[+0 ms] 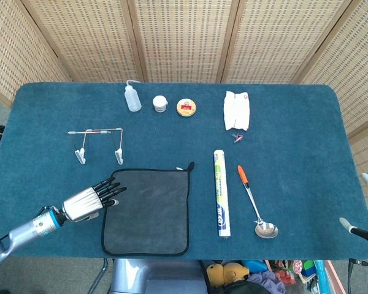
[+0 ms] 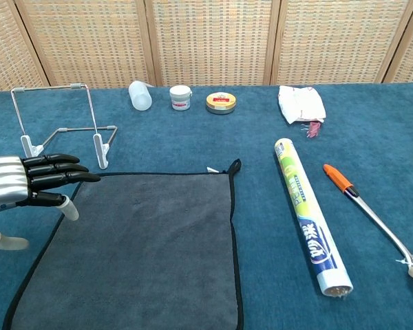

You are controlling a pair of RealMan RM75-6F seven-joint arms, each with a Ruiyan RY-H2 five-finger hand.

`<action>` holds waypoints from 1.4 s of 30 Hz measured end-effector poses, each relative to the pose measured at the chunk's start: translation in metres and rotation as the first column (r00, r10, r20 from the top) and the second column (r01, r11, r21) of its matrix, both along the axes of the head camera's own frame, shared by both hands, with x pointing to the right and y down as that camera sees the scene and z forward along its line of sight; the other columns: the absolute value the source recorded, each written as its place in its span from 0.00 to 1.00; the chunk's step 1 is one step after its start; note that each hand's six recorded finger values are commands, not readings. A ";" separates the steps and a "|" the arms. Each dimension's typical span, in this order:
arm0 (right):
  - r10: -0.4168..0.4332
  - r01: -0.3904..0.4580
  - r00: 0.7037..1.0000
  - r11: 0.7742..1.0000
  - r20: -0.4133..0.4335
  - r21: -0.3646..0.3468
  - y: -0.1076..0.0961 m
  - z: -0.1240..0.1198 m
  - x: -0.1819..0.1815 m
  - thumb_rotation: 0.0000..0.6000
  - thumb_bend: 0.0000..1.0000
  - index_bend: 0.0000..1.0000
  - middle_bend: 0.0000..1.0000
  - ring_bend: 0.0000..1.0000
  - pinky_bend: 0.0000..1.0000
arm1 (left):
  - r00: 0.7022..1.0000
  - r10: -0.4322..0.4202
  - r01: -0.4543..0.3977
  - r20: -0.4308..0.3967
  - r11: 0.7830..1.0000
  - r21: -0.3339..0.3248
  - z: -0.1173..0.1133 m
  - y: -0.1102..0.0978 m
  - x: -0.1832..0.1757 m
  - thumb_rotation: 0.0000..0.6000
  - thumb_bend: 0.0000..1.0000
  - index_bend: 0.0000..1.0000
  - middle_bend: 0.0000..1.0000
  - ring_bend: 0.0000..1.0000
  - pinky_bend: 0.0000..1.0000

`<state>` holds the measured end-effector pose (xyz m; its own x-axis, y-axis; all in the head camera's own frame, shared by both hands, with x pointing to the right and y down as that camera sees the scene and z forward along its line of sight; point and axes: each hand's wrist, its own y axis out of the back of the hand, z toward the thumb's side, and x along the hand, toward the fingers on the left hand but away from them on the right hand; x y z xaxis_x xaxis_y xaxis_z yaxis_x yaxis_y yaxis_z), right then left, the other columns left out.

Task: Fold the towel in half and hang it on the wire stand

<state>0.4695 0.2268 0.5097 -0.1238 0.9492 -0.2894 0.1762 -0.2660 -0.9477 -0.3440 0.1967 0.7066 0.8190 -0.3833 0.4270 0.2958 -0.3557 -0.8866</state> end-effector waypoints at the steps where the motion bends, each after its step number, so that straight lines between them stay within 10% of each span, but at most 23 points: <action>1: 0.000 0.000 1.000 1.000 0.001 0.000 0.000 0.000 0.000 1.00 0.00 0.00 0.00 0.00 0.00 | 1.000 0.005 -0.005 0.004 1.000 0.001 0.001 0.000 0.001 1.00 0.21 0.33 0.00 0.00 0.00; 42: 0.008 -0.008 1.000 1.000 0.010 0.003 0.000 -0.003 0.003 1.00 0.00 0.00 0.00 0.00 0.00 | 0.994 0.103 -0.108 0.047 0.989 0.100 0.015 -0.004 0.029 1.00 0.38 0.46 0.00 0.00 0.00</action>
